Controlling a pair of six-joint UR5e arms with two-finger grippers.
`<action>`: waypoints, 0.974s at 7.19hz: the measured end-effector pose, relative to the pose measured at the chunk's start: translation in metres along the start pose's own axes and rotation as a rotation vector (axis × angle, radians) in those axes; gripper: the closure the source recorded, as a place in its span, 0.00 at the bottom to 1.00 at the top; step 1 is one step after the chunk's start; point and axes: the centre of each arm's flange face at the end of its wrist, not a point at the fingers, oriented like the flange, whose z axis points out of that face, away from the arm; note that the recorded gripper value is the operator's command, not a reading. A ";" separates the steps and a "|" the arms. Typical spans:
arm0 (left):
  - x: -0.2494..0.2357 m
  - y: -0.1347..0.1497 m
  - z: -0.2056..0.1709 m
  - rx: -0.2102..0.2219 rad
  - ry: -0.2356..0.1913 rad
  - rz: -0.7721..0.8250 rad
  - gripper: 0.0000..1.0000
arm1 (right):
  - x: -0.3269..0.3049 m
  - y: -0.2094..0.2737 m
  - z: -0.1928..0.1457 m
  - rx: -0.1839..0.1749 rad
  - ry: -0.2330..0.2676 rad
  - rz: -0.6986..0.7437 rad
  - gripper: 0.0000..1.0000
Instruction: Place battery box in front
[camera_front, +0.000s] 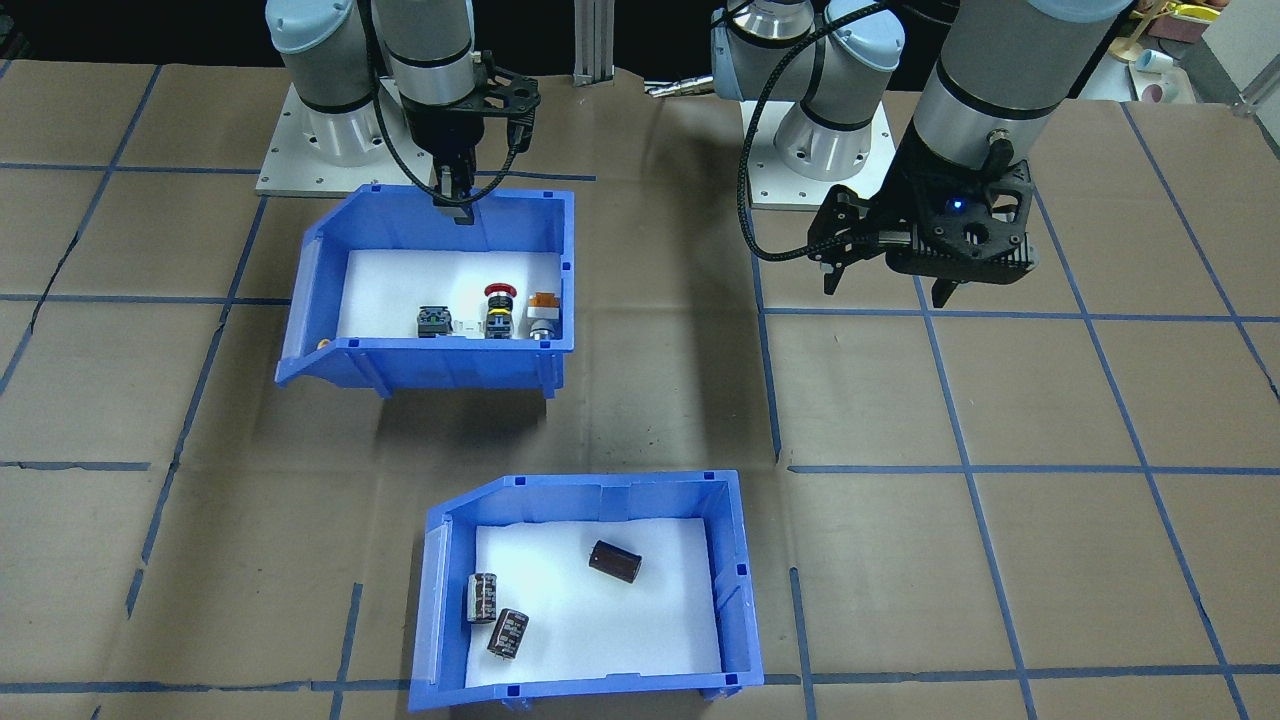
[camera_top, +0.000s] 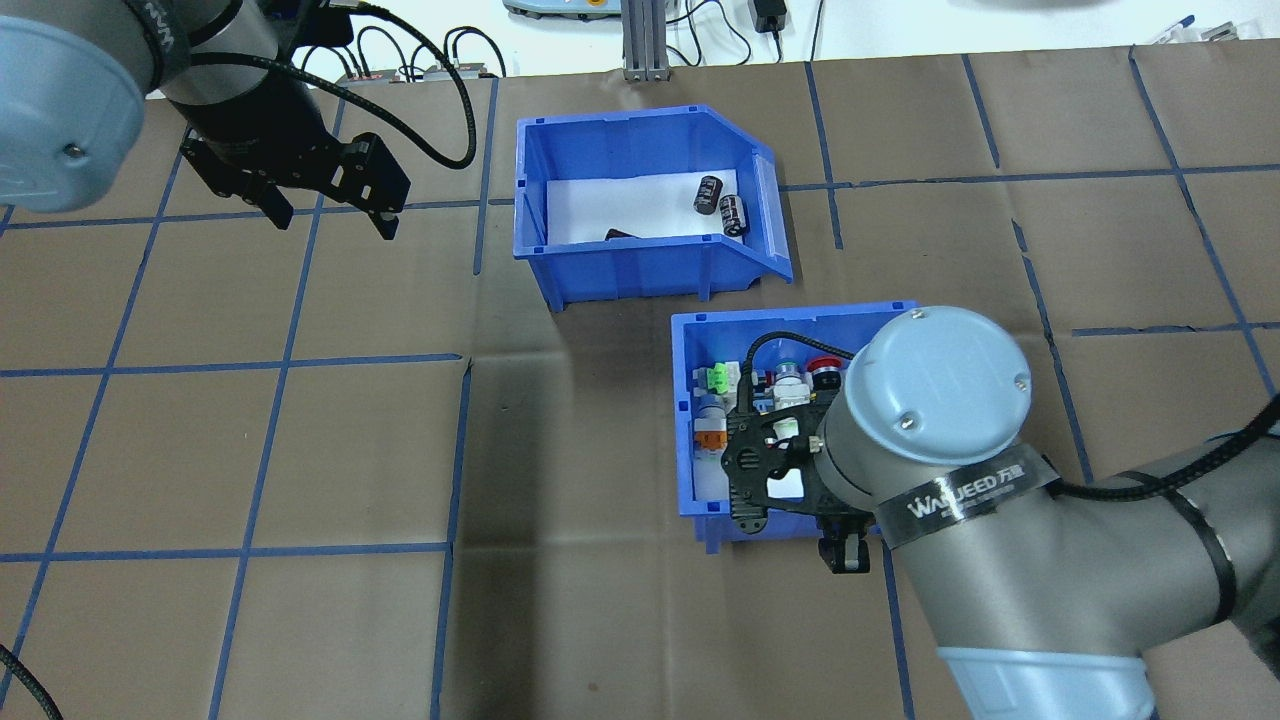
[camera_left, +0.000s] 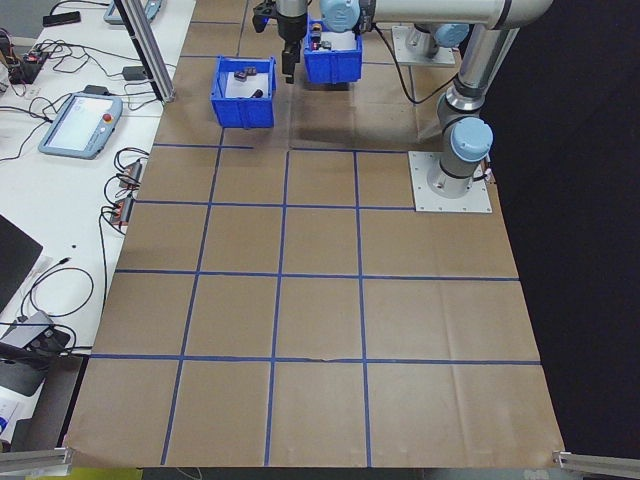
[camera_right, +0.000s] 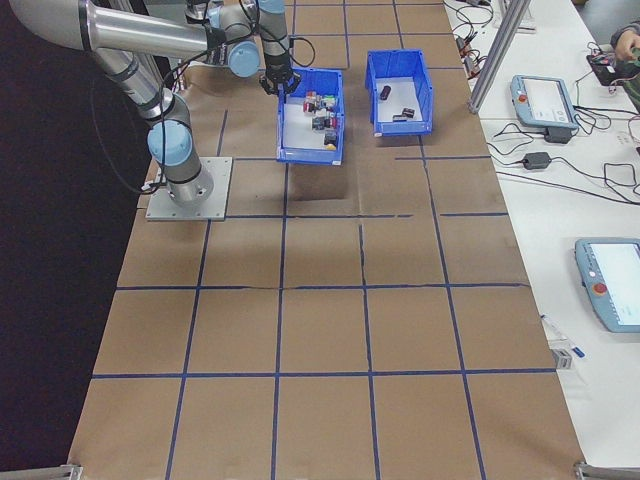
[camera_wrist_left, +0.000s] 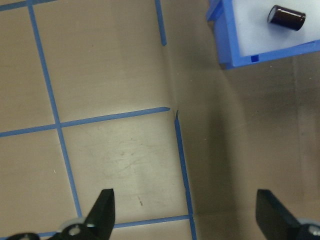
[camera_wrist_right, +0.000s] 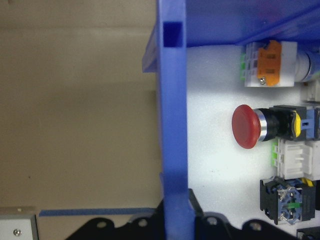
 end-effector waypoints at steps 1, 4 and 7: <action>0.002 0.010 -0.001 -0.014 -0.001 -0.004 0.01 | -0.008 -0.023 0.005 0.012 0.019 -0.003 0.97; 0.016 0.056 0.005 -0.047 0.066 -0.043 0.01 | -0.019 -0.076 0.034 0.037 0.043 0.016 0.95; 0.012 0.066 0.014 -0.062 0.030 0.001 0.01 | -0.025 -0.089 0.044 0.048 0.038 0.026 0.00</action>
